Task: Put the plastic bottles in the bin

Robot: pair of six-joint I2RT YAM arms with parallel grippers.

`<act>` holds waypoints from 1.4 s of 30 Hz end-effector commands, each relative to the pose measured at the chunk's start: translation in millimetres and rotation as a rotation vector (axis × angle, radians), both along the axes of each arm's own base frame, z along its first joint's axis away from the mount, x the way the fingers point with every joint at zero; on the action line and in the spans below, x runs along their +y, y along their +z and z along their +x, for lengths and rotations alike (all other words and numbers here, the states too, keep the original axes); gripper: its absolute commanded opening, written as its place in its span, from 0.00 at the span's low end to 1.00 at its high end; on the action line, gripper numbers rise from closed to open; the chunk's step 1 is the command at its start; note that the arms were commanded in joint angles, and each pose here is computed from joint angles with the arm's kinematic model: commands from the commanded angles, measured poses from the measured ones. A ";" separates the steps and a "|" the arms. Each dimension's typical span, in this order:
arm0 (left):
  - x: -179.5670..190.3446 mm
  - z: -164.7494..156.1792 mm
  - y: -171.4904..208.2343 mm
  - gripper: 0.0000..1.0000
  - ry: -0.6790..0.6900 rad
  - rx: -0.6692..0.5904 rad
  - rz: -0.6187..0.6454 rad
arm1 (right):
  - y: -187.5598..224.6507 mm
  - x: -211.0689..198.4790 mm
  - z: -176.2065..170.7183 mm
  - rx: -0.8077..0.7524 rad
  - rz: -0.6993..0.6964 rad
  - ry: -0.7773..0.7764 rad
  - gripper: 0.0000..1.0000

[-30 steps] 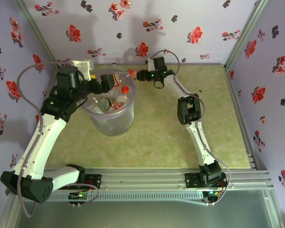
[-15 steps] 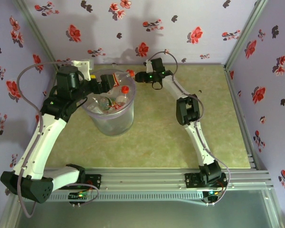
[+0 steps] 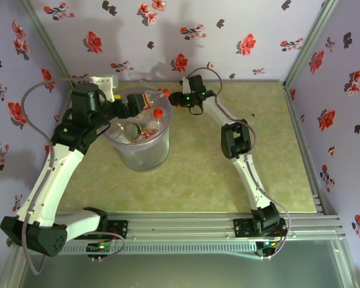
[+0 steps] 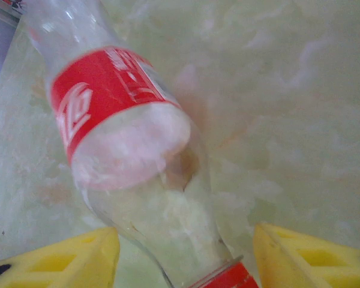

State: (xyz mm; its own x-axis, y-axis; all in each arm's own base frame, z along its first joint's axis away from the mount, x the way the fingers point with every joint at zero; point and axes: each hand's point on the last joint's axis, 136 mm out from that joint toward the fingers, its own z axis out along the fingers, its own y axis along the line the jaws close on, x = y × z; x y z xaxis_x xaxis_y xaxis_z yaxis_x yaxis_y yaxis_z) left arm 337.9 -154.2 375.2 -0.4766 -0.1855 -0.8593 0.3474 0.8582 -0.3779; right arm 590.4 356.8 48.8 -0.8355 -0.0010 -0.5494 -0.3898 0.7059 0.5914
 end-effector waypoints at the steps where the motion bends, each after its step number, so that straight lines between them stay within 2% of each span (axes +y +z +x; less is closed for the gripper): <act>1: 2.9 -4.8 17.2 0.99 -0.003 -0.049 -0.028 | -23.8 2.7 -12.5 0.086 0.026 -0.003 0.62; 9: 3.0 -3.2 16.9 0.99 -0.001 -0.046 -0.027 | -21.9 7.7 -10.2 0.090 0.074 -0.011 0.60; 19: 3.5 -3.4 18.7 0.99 0.000 -0.047 -0.031 | -22.9 9.3 -10.4 0.093 0.068 -0.016 0.50; 21: 3.5 -3.6 18.8 0.99 0.001 -0.047 -0.032 | -23.9 9.7 -10.6 0.094 0.070 -0.014 0.45; 28: 4.3 -3.8 18.8 0.99 0.002 -0.047 -0.030 | -20.3 10.5 -9.3 0.083 0.075 -0.013 0.43; 30: 4.2 -3.7 18.3 0.99 0.002 -0.045 -0.028 | -19.0 10.6 -8.6 0.077 0.077 -0.013 0.38; 33: 4.8 -3.4 17.5 0.99 0.003 -0.044 -0.028 | -17.5 11.2 -8.6 0.074 0.082 -0.010 0.37; 42: 5.8 -3.1 16.4 0.99 0.007 -0.038 -0.027 | 14.5 -3.3 -14.9 0.027 0.086 -0.022 0.35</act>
State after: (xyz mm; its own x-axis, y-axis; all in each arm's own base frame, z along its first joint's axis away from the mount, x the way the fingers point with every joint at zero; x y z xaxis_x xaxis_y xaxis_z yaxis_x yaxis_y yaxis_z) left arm 339.2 -150.9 375.1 -0.4760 -0.1901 -0.8587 0.3400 0.8607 -0.3789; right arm 580.3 360.6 44.6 -0.8521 0.0591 -0.5201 -0.3577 0.6597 0.6610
